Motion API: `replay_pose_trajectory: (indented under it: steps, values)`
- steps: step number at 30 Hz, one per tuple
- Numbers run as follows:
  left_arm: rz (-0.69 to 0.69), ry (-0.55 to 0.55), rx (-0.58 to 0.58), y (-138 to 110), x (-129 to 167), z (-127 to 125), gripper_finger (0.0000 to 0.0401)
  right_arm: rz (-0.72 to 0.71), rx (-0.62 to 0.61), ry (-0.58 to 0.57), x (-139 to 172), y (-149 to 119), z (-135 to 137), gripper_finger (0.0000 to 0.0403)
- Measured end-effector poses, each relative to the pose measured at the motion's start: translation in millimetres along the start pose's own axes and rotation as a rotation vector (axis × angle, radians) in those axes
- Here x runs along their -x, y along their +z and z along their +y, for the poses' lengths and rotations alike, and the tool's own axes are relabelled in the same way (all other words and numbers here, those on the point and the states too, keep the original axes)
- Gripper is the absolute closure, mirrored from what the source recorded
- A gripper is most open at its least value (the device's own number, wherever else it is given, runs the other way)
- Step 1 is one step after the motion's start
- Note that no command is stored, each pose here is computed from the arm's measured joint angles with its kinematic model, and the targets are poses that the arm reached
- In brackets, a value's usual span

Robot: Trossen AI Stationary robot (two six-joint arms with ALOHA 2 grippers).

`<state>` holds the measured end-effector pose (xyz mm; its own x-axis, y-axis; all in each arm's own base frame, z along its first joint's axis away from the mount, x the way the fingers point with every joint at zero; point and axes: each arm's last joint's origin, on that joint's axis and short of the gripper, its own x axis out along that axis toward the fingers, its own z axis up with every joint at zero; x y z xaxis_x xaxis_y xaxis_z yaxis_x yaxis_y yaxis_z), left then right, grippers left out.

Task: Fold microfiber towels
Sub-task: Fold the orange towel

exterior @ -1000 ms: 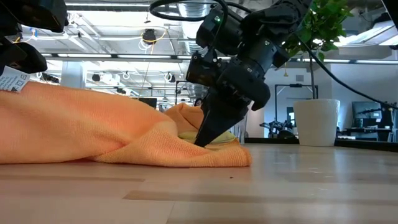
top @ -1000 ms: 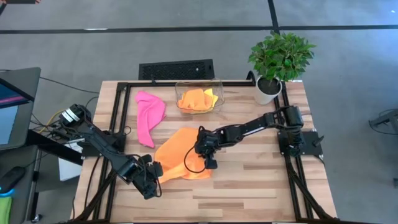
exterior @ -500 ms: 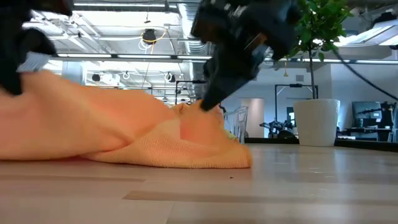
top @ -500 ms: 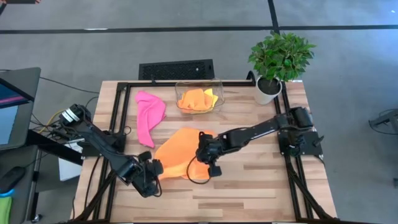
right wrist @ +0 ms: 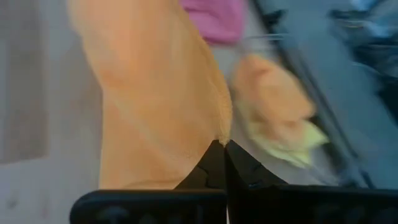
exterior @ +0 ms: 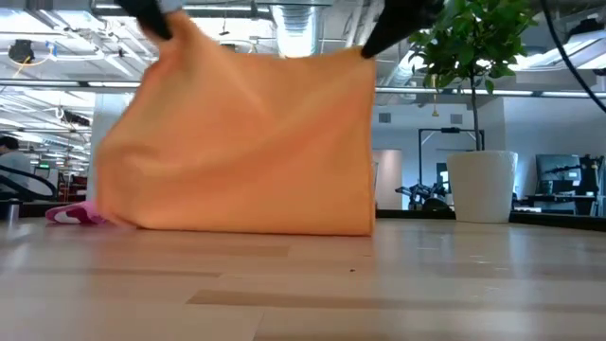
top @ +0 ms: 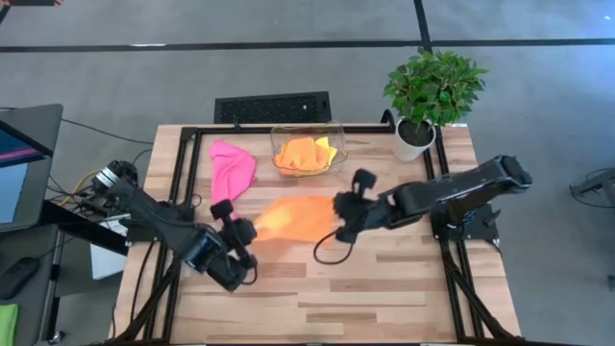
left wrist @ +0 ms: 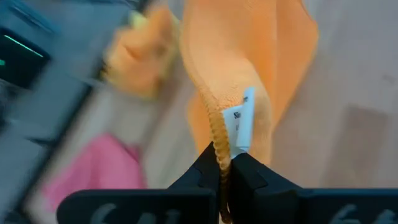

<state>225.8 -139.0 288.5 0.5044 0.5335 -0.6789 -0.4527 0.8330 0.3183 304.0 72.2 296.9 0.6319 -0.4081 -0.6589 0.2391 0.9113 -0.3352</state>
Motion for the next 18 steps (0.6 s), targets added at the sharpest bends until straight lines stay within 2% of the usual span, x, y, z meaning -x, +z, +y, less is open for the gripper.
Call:
replay_pose_trajectory:
  steps: [5,12,18]
  values:
    - [-0.095,0.124,-0.028,32.3,1.0,20.5,0.0401,-0.042,-0.046,-0.14,23.0,-1.3,-23.8,0.0397]
    - [-0.132,0.312,-0.098,72.1,-9.7,57.0,0.0401,-0.105,-0.103,-0.316,44.3,-0.3,-60.1,0.0397]
    - [-0.164,0.373,-0.131,91.8,-2.4,72.3,0.0401,-0.15,-0.099,-0.305,67.0,-3.7,-69.3,0.0399]
